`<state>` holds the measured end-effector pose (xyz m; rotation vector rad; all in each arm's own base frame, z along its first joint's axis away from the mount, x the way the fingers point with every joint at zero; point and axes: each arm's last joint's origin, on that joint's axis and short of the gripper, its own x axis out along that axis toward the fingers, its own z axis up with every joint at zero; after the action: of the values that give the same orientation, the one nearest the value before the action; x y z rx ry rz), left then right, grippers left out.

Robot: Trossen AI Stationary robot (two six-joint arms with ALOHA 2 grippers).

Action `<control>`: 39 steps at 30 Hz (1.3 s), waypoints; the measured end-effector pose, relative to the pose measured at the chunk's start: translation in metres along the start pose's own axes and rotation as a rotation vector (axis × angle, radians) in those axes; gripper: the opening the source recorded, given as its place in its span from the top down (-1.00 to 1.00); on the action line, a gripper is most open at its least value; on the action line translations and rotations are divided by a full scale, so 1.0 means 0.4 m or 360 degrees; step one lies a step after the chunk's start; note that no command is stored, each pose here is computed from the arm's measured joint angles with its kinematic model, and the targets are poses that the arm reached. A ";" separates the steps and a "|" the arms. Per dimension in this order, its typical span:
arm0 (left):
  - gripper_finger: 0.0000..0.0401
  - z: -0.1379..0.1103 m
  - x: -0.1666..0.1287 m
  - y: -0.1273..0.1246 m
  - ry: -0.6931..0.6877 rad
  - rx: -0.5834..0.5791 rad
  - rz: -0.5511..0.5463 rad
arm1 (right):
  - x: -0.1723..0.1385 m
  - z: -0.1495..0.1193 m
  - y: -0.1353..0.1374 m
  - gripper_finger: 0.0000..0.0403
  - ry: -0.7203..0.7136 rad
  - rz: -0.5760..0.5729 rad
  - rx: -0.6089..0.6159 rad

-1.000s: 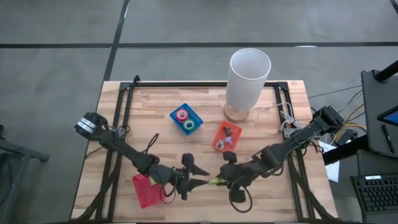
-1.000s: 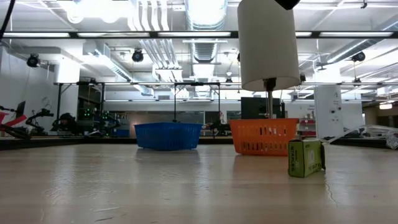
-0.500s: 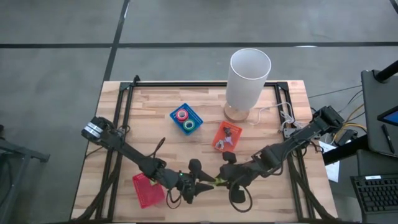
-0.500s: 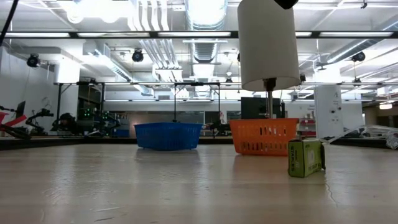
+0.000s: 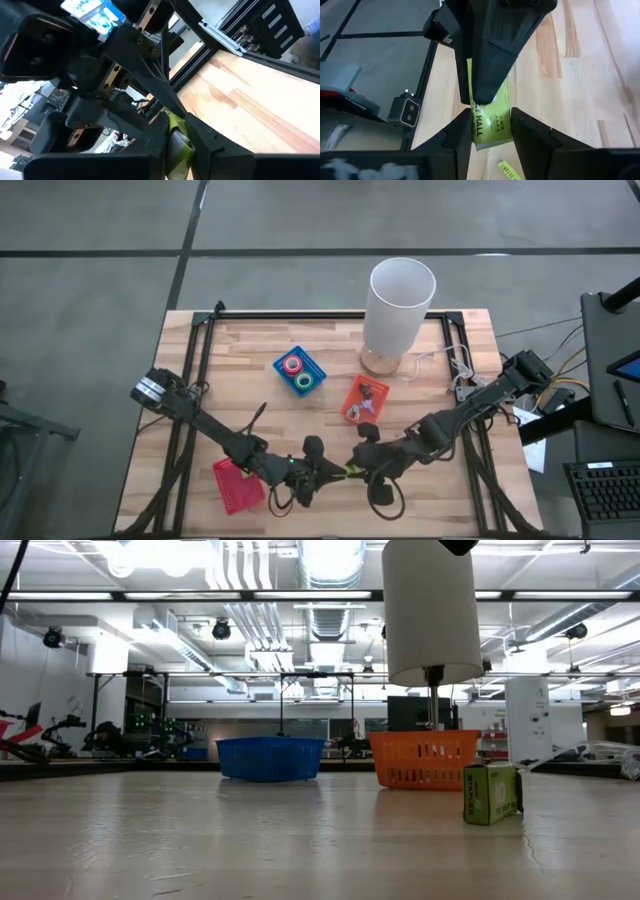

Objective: Pick and place Stapler, Stapler remover, tape
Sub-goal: Put the green staple boxed into the red basket

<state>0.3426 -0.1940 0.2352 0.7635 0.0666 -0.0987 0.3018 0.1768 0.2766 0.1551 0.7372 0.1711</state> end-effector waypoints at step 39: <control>0.64 0.013 -0.328 0.036 0.1158 -0.1381 -0.0777 | 0.045 -0.117 -0.053 0.27 0.0263 -0.0240 -0.0149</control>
<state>0.2141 -0.1786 0.2616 -0.1333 0.9308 -0.2311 0.2851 0.1638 0.2263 -0.0044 0.9000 0.0752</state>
